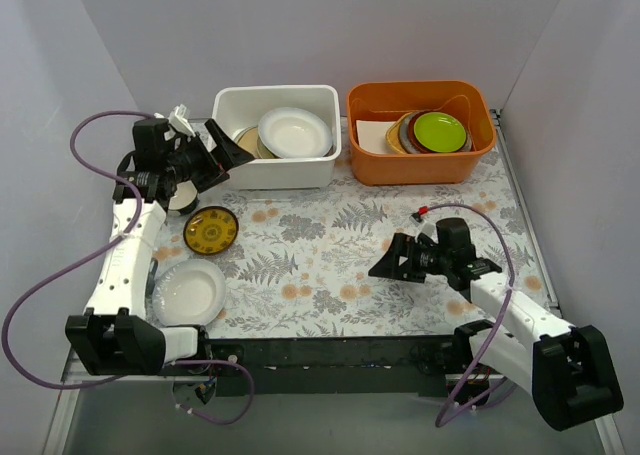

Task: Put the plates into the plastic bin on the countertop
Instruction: Place the plate in the plastic bin, then pick up the plate from the corner of the board.

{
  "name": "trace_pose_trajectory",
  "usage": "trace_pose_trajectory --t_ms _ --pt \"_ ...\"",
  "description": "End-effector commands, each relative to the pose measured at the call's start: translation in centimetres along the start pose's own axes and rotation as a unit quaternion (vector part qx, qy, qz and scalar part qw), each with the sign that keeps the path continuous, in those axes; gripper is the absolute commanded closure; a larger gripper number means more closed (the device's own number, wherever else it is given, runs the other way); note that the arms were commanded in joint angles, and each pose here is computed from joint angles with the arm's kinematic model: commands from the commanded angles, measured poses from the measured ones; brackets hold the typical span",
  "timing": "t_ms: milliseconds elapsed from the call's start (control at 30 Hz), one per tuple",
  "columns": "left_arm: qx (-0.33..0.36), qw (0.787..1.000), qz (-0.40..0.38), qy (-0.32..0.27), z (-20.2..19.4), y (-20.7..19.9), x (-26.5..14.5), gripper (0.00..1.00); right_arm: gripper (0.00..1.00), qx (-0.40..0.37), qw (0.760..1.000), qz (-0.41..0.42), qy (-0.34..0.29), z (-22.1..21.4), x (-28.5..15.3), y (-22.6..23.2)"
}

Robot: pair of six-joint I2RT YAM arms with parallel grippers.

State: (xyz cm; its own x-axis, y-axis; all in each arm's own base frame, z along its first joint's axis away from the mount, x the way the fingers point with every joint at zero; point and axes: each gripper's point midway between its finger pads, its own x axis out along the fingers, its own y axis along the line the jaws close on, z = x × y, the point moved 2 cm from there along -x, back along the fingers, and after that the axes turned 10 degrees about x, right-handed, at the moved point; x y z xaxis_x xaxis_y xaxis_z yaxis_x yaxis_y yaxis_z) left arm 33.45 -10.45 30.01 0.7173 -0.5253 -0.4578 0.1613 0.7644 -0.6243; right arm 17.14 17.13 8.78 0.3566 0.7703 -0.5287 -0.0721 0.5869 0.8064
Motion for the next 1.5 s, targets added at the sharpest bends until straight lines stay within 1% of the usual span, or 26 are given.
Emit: trace_pose_trajectory --t_ms 0,67,167,267,333,367,400,433,500,533,700,833,933,1000,1033,1100,1133,1300,1467 --pt "0.035 0.999 0.022 -0.028 -0.3 -1.0 -3.8 0.02 0.03 -0.021 1.0 0.017 0.001 0.5 1.7 3.1" --pt "0.042 0.998 0.016 -0.039 -0.3 -1.7 -4.7 0.02 0.04 -0.028 0.999 0.029 0.015 -0.2 3.0 4.5" --pt "0.035 0.998 0.028 -0.047 -0.3 -2.0 -5.7 0.02 0.04 -0.043 0.998 0.041 0.031 -0.9 4.8 6.8" --pt "0.025 0.998 0.01 -0.054 -0.7 -2.8 -6.4 0.02 0.05 -0.051 0.996 0.051 0.053 -2.3 6.9 8.7" --pt "0.025 0.998 0.002 -0.054 -1.0 -3.1 -6.7 0.02 0.06 -0.059 0.995 0.062 0.059 -3.0 8.1 10.8" --pt "0.03 0.998 0.001 -0.056 -1.0 -3.4 -7.1 0.02 0.07 -0.053 0.995 0.054 0.065 -3.3 9.0 10.8" --pt "0.029 0.998 0.005 -0.054 -1.2 -3.3 -7.4 0.02 0.07 -0.058 0.995 0.063 0.06 -3.0 9.4 12.2" --pt "0.034 0.998 0.004 -0.053 -1.3 -3.6 -7.8 0.02 0.07 -0.061 0.994 0.053 0.067 -4.0 10.9 12.5" --pt "0.038 0.998 -0.002 -0.058 -1.4 -4.1 -8.4 0.02 0.07 -0.063 0.993 0.075 0.07 -4.4 11.8 14.7" --pt "0.039 0.997 -0.004 -0.059 -1.5 -4.2 -8.6 0.02 0.08 -0.06 0.993 0.069 0.079 -4.8 12.9 14.5" --pt "0.03 0.996 -0.017 -0.078 -1.7 -5.1 -9.7 0.02 0.09 -0.059 0.988 0.087 0.111 -7.4 16.4 17.3" --pt "0.021 0.997 -0.032 -0.071 -2.1 -5.6 -9.9 0.02 0.1 -0.065 0.984 0.095 0.135 -8.8 19.8 19.5" --pt "0.023 0.996 -0.035 -0.075 -2.3 -5.9 -10.4 0.02 0.12 -0.056 0.984 0.091 0.143 -9.3 21.5 19.7" --pt "0.021 0.997 -0.034 -0.07 -2.6 -5.9 -10.6 0.02 0.14 -0.054 0.983 0.1 0.142 -9.2 22.3 20.9" --pt "0.021 0.997 -0.033 -0.069 -2.8 -5.8 -10.7 0.02 0.16 -0.048 0.983 0.093 0.148 -9.4 23.0 20.5" --pt "0.02 0.997 -0.028 -0.064 -3.2 -5.7 -10.8 0.02 0.18 -0.048 0.982 0.102 0.149 -9.4 23.7 21.5" --pt "0.019 0.997 -0.025 -0.065 -3.3 -5.6 -10.9 0.02 0.19 -0.044 0.982 0.097 0.156 -9.8 24.3 21.1" --pt "0.022 0.998 -0.017 -0.063 -3.8 -5.4 -11.4 0.02 0.23 -0.044 0.977 0.115 0.176 -11.0 25.9 22.7" --pt "0.021 0.998 -0.022 -0.06 -4.0 -5.6 -11.5 0.02 0.28 -0.042 0.975 0.112 0.189 -11.9 27.5 22.8"
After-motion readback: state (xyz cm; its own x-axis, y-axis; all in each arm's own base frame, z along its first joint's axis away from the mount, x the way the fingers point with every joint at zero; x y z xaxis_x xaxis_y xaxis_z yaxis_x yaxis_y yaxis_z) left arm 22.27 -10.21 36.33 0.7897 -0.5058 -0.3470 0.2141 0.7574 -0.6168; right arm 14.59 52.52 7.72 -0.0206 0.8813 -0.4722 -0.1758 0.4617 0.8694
